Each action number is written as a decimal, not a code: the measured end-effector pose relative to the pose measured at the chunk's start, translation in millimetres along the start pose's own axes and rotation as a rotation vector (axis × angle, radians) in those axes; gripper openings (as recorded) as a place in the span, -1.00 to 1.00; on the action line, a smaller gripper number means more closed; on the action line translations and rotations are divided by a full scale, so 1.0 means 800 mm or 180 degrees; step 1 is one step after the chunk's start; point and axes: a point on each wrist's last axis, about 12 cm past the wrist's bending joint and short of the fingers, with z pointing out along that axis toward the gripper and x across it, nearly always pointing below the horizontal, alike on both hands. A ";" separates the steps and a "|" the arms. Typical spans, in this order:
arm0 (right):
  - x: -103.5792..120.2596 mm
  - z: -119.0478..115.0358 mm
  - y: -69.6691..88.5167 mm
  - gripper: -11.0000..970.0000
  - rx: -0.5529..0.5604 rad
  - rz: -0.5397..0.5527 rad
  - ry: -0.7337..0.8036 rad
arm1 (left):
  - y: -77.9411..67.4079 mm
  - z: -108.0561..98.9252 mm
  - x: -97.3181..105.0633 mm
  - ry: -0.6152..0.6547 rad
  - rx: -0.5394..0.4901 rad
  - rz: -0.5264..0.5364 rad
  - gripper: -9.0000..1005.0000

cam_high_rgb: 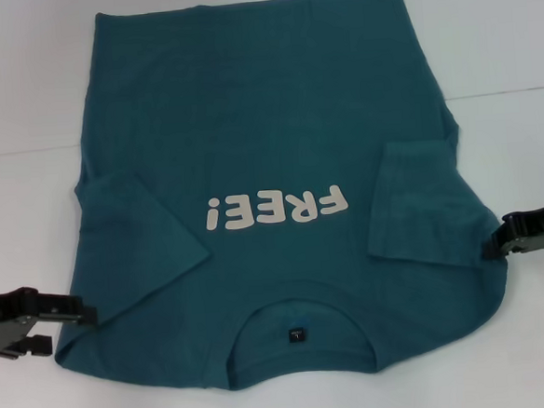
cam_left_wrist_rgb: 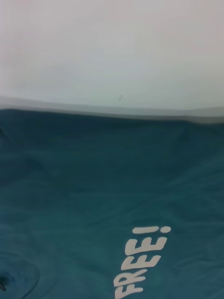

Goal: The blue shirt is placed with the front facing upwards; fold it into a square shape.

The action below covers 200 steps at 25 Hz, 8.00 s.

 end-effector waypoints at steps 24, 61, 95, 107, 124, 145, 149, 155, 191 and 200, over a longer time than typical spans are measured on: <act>0.001 0.004 0.003 -0.90 -0.0021 -0.0046 0.0009 | 0.007 0.036 -0.008 0.0012 -0.0348 0.0088 0.74; 0.004 0.006 0.003 -0.89 -0.0042 -0.0065 0.0012 | 0.000 0.046 -0.014 0.0027 -0.0471 0.0198 0.74; 0.002 0.006 0.006 -0.90 -0.0082 -0.0093 -0.0013 | -0.001 0.044 -0.019 0.0057 -0.0631 0.0254 0.73; 0.003 0.006 0.006 -0.90 -0.0079 -0.0093 -0.0011 | -0.005 0.048 -0.018 0.0110 -0.0636 0.0279 0.73; 0.003 0.006 0.005 -0.90 -0.0076 -0.0106 -0.0006 | -0.008 0.049 -0.021 0.0086 -0.0651 0.0304 0.73; 0.000 0.006 0.007 -0.90 -0.0079 -0.0149 -0.0023 | -0.016 0.056 -0.021 0.0166 -0.0671 0.0348 0.73; 0.000 0.006 0.007 -0.90 -0.0081 -0.0152 -0.0025 | -0.026 0.062 -0.021 0.0221 -0.0597 0.0380 0.73; 0.001 0.006 0.006 -0.90 -0.0076 -0.0171 -0.0030 | -0.033 0.066 -0.022 0.0239 -0.0565 0.0413 0.73; -0.003 0.006 0.009 -0.90 -0.0100 -0.0227 -0.0064 | -0.081 0.101 -0.044 0.0097 -0.0486 0.0794 0.73; -0.004 0.006 0.011 -0.90 -0.0133 -0.0230 -0.0093 | -0.097 0.113 -0.047 0.0039 -0.0467 0.0948 0.73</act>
